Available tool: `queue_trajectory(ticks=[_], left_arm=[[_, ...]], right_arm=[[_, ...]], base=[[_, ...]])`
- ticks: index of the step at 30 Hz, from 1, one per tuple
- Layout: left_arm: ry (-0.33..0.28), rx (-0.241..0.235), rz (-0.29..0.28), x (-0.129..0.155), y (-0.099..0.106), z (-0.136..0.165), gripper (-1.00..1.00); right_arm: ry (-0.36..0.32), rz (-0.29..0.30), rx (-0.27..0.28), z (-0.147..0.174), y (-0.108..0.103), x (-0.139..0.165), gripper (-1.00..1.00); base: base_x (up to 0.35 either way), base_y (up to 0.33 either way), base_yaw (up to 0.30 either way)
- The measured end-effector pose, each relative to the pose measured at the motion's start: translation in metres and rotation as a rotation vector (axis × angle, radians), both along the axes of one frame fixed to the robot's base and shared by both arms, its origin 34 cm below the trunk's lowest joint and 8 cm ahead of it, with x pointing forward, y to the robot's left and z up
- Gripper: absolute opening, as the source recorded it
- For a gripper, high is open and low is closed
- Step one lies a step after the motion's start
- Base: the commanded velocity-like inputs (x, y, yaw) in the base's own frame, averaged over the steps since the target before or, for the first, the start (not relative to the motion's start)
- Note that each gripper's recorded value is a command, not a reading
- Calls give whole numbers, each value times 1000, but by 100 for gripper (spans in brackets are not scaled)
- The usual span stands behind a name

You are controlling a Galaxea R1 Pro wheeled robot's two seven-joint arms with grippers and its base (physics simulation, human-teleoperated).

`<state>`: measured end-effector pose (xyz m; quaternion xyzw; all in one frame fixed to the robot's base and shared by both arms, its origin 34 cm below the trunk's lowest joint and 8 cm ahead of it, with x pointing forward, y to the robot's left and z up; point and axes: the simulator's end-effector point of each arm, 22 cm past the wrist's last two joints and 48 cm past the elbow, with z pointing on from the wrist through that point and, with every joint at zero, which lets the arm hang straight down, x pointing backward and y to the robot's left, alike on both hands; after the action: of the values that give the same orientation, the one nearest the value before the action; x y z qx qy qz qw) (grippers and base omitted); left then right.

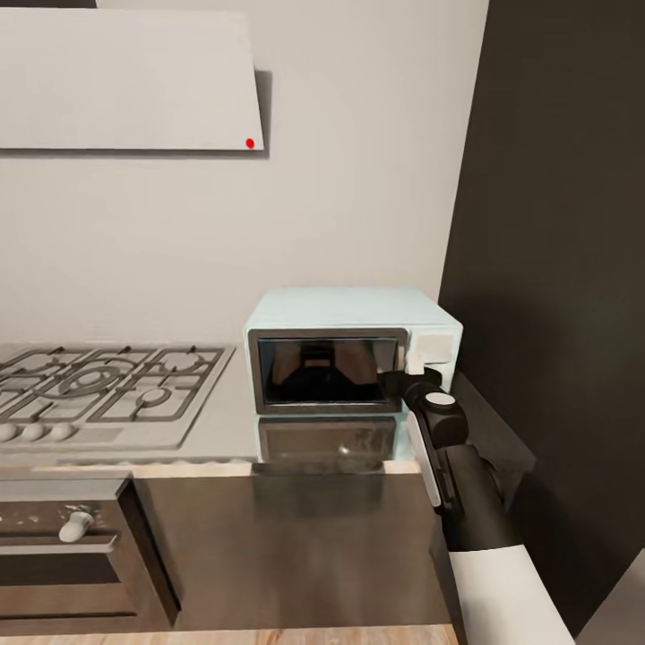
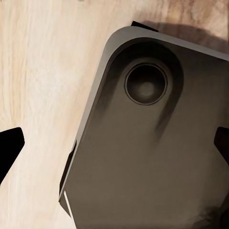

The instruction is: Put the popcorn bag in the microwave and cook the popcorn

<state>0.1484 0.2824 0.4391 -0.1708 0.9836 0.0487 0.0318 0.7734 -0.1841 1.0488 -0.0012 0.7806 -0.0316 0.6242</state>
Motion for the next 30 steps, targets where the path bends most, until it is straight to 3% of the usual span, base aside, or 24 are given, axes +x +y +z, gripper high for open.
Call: queue_trajectory(ticks=[30], left_arm=[[0,0,0,0,0,0,100]], right_arm=[[8,-4,-9,-2,-1,0,100]], base=[[16,6,0]])
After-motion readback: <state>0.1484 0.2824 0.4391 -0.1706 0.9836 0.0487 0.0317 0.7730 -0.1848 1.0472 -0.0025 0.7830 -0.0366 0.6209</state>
